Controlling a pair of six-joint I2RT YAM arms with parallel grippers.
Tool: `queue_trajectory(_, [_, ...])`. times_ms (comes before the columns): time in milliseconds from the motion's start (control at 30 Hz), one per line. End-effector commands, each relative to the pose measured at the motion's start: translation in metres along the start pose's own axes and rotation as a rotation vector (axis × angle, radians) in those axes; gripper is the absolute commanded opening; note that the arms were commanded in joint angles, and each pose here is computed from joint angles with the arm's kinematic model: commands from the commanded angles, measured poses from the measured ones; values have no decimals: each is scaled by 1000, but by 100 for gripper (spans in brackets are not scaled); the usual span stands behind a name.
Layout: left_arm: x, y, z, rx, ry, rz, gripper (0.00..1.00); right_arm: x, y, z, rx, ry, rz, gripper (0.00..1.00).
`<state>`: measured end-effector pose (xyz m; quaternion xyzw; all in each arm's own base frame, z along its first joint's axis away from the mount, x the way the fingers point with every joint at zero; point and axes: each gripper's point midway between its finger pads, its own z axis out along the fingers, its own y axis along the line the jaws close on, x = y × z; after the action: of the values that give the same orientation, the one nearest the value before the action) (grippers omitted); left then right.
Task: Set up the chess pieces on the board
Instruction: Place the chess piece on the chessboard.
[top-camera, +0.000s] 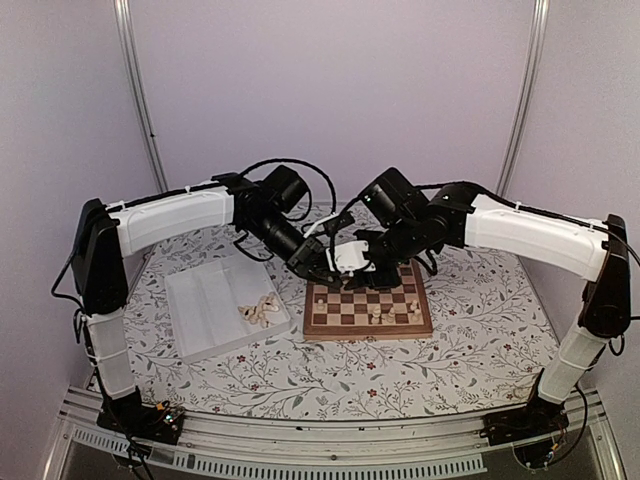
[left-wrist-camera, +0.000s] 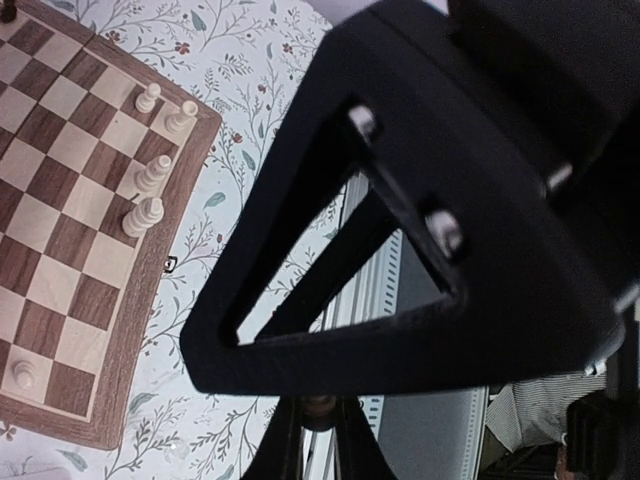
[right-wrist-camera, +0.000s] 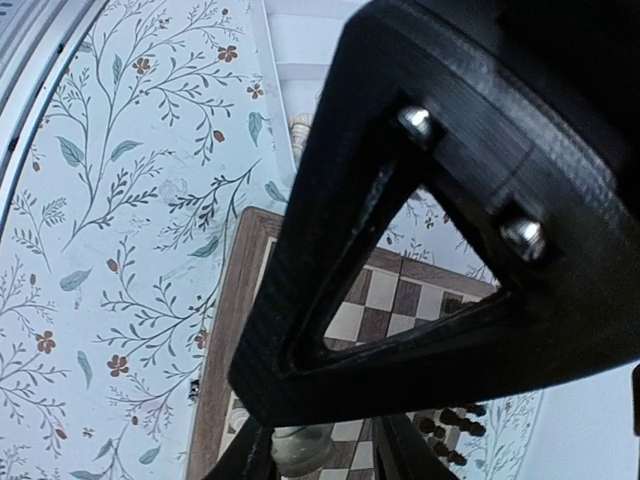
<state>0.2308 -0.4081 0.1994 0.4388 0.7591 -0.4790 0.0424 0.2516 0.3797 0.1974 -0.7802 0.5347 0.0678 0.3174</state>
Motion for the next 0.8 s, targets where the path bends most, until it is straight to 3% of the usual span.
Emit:
queue_trajectory(0, [-4,-9,0,27,3,18,4,2,6,8,-3,25,-29,27])
queue_trajectory(67, [-3,-7,1,19,5,12,6,1,5,7,-2,18,-24,20])
queue_trajectory(200, [-8,-2,-6,-58,-17,37,21,-3,1,3,17,3,13,12])
queue_trajectory(267, [-21,-9,-19,-107,-98,122,31,-3,1,1,7,-14,58,10])
queue_trajectory(367, [-38,-21,-47,-206,-278,228,37,-9,4,-13,-52,-112,166,10])
queue_trajectory(600, [-60,-48,-85,-326,-638,413,39,-23,-5,-63,-236,-416,462,10])
queue_trajectory(767, [-68,-72,-82,-412,-760,555,42,-20,-13,-87,-382,-590,617,10])
